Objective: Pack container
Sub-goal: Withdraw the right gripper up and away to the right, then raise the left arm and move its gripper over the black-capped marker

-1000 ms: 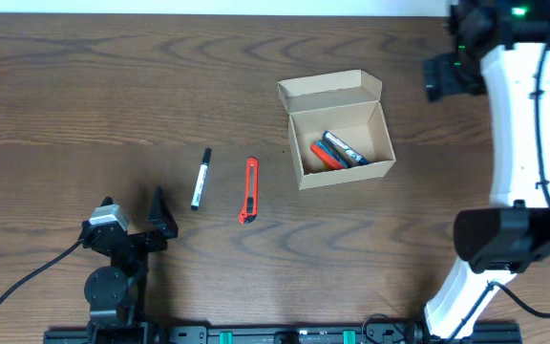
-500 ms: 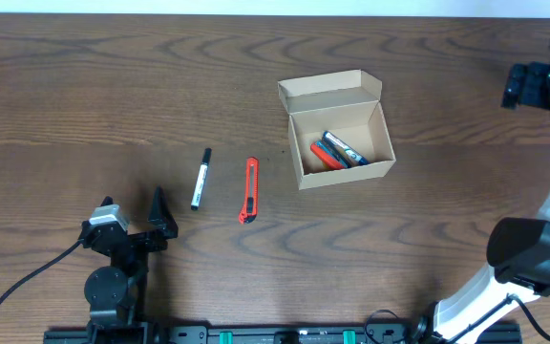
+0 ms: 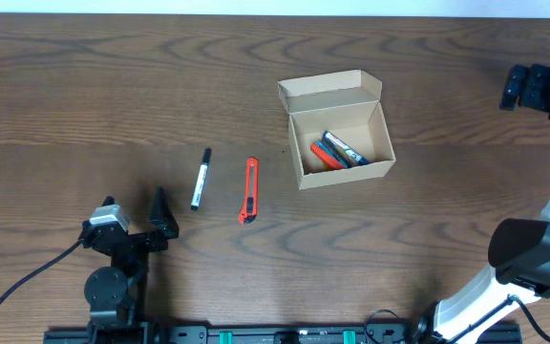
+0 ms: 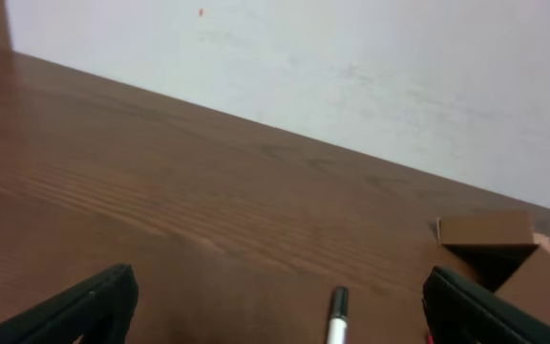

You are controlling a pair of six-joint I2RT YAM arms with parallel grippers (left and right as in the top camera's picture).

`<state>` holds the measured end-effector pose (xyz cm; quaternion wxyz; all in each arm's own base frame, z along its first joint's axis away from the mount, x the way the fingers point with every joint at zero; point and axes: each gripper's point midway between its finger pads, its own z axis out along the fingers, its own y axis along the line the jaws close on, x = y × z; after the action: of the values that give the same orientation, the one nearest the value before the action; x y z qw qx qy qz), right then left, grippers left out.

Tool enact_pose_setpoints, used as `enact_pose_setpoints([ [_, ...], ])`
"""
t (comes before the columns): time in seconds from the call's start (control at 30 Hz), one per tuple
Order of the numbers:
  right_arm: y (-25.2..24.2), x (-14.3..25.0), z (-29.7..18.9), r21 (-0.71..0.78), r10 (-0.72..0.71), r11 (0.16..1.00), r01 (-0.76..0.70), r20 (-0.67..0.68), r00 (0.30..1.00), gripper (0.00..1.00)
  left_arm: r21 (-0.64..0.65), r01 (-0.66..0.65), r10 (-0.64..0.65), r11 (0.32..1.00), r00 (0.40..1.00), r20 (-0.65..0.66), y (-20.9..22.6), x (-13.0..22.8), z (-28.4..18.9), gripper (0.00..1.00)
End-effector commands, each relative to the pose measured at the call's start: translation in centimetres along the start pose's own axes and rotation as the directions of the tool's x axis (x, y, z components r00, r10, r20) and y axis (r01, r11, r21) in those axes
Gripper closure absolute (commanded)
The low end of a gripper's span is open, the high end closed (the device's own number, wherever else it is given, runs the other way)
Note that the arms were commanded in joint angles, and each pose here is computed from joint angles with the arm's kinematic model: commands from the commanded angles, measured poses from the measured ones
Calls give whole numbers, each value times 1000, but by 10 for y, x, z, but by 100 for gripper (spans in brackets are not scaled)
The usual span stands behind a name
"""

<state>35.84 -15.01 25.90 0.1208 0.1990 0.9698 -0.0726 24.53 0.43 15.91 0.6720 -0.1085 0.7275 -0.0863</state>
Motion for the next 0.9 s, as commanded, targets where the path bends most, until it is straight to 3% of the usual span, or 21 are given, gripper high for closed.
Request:
enact_pose_setpoints([
  [0.0,-1,-1,-9,-8,17,1000,-16,26,1000,1,100,-2,-2,995,999,43,-21,-22,-5,5],
  [0.1,-1,-1,-9,-8,17,1000,-16,26,1000,1,182,-21,7,983,997,82,-46,-64,-24,5],
  [0.27,-1,-1,-9,-8,17,1000,-16,26,1000,1,167,-189,171,968,979,115,-63,-128,-79,5],
  [0.47,-1,-1,-9,-8,17,1000,-16,26,1000,1,163,-272,205,948,918,338,-89,-220,-165,5],
  [0.57,-1,-1,-9,-8,17,1000,-16,26,1000,1,168,-279,198,945,901,386,-94,-235,-182,5],
  [0.73,-1,-1,-9,-8,16,1000,-16,26,1000,1,286,-346,193,894,871,452,-121,-246,-197,5],
  [0.87,-1,-1,-9,-8,17,1000,-16,26,1000,1,399,-352,216,847,912,348,-139,-235,-186,5],
])
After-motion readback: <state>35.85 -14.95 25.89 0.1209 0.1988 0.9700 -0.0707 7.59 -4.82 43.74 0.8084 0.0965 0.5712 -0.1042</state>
